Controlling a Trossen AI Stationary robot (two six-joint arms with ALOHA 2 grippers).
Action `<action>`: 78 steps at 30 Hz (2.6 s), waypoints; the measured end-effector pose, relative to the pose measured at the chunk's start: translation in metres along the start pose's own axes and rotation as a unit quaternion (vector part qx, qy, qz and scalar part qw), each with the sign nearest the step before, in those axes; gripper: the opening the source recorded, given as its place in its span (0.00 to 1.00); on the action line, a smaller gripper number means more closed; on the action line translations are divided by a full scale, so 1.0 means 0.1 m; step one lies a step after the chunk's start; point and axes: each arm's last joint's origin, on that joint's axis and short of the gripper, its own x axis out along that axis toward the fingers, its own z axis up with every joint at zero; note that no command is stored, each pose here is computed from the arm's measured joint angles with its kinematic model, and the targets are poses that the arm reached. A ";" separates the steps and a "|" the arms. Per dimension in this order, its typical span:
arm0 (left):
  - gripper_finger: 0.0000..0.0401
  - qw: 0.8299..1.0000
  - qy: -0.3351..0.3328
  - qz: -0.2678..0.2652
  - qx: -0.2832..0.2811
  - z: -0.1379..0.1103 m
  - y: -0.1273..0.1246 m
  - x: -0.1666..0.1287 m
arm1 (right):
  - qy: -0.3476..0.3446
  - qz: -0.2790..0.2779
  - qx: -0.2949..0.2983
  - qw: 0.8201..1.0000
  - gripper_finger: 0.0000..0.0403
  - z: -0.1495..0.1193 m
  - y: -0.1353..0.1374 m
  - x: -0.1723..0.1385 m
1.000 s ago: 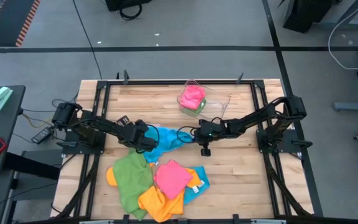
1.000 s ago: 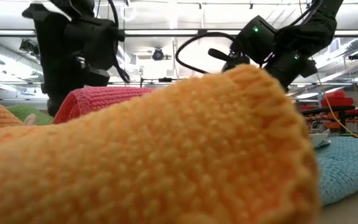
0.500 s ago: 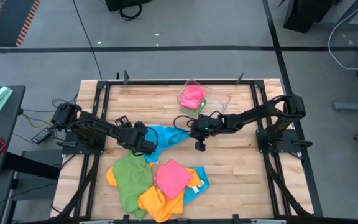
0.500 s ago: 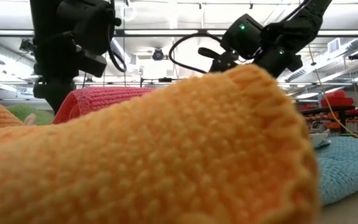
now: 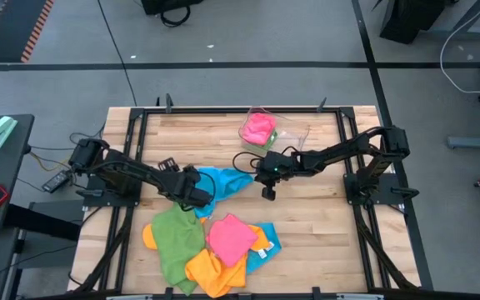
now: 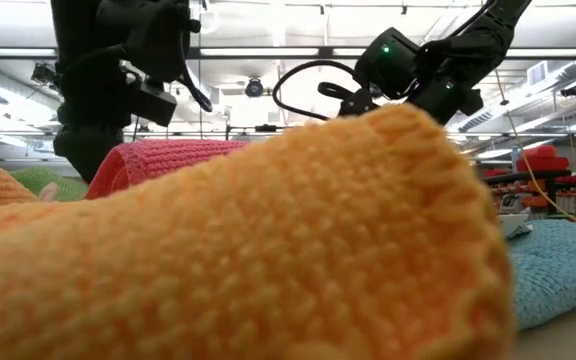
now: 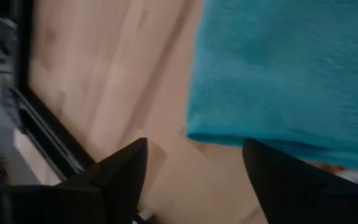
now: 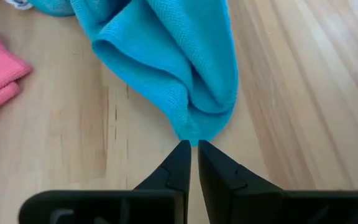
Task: Fold microfiber towels
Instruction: Fold the top blue towel
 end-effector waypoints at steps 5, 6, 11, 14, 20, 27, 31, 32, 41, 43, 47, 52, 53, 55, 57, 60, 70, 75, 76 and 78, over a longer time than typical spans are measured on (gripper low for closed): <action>0.75 0.998 -0.025 -0.046 0.037 -0.11 -0.20 -0.11 | 0.001 0.010 0.010 1.000 0.09 0.00 0.01 0.00; 0.76 0.997 -0.034 -0.053 0.050 -0.14 -0.24 -0.14 | 0.001 0.010 0.010 1.000 0.09 0.00 0.01 0.00; 0.74 0.994 -0.060 -0.059 0.073 -0.25 -0.35 -0.26 | 0.001 0.010 0.011 1.000 0.09 0.00 0.01 0.00; 0.73 0.992 -0.071 -0.064 0.080 -0.29 -0.39 -0.32 | 0.001 0.010 0.011 1.000 0.09 0.00 0.01 0.00; 0.72 0.989 -0.094 -0.074 0.084 -0.29 -0.43 -0.44 | 0.001 0.010 0.010 1.000 0.09 0.00 0.01 0.00; 0.71 0.980 -0.148 -0.074 0.108 -0.21 -0.45 -0.66 | 0.001 0.010 0.010 1.000 0.09 0.00 0.01 0.00; 0.71 0.972 -0.196 -0.049 0.120 -0.20 -0.45 -0.77 | 0.001 0.010 0.010 1.000 0.09 0.00 0.01 0.00; 0.71 0.970 -0.207 -0.038 0.120 -0.20 -0.44 -0.79 | 0.001 0.010 0.010 1.000 0.09 0.00 0.01 0.00; 0.71 0.956 -0.280 0.044 0.078 -0.08 -0.39 -0.65 | 0.000 0.011 0.022 1.000 0.09 0.00 0.01 0.00; 0.71 0.959 -0.271 0.036 0.077 -0.03 -0.40 -0.52 | 0.000 0.011 0.022 1.000 0.09 0.00 0.01 0.00; 0.71 0.963 -0.248 -0.009 0.102 0.06 -0.43 -0.24 | 0.000 0.011 0.022 1.000 0.09 0.00 0.01 0.00; 0.71 0.966 -0.235 -0.027 0.108 0.23 -0.34 0.04 | 0.001 0.021 0.023 1.000 0.09 0.00 0.02 0.00; 0.71 0.967 -0.229 -0.032 0.108 0.26 -0.30 0.10 | 0.001 0.023 0.024 0.999 0.09 0.00 0.02 0.00; 0.71 0.970 -0.214 -0.054 0.104 0.34 -0.23 0.23 | 0.002 0.026 0.025 0.999 0.09 0.00 0.03 0.00; 0.71 0.972 -0.202 -0.072 0.092 0.40 -0.14 0.38 | 0.002 0.029 0.026 0.999 0.09 0.00 0.03 0.00; 0.71 0.977 -0.190 -0.066 0.068 0.46 0.00 0.56 | 0.007 0.050 0.035 0.998 0.09 0.01 0.03 -0.01; 0.71 0.988 -0.148 -0.046 0.024 0.56 0.28 0.76 | -0.001 0.076 -0.042 0.996 0.09 0.29 0.04 -0.11; 0.71 0.987 -0.145 -0.058 0.025 0.55 0.26 0.75 | -0.034 0.043 -0.092 0.994 0.17 0.31 0.02 -0.10; 0.71 0.987 -0.145 -0.064 0.028 0.54 0.25 0.74 | -0.041 0.038 -0.100 0.993 0.20 0.30 0.01 -0.10; 0.71 0.986 -0.146 -0.077 0.037 0.53 0.22 0.73 | -0.059 0.023 -0.117 0.991 0.27 0.31 0.01 -0.09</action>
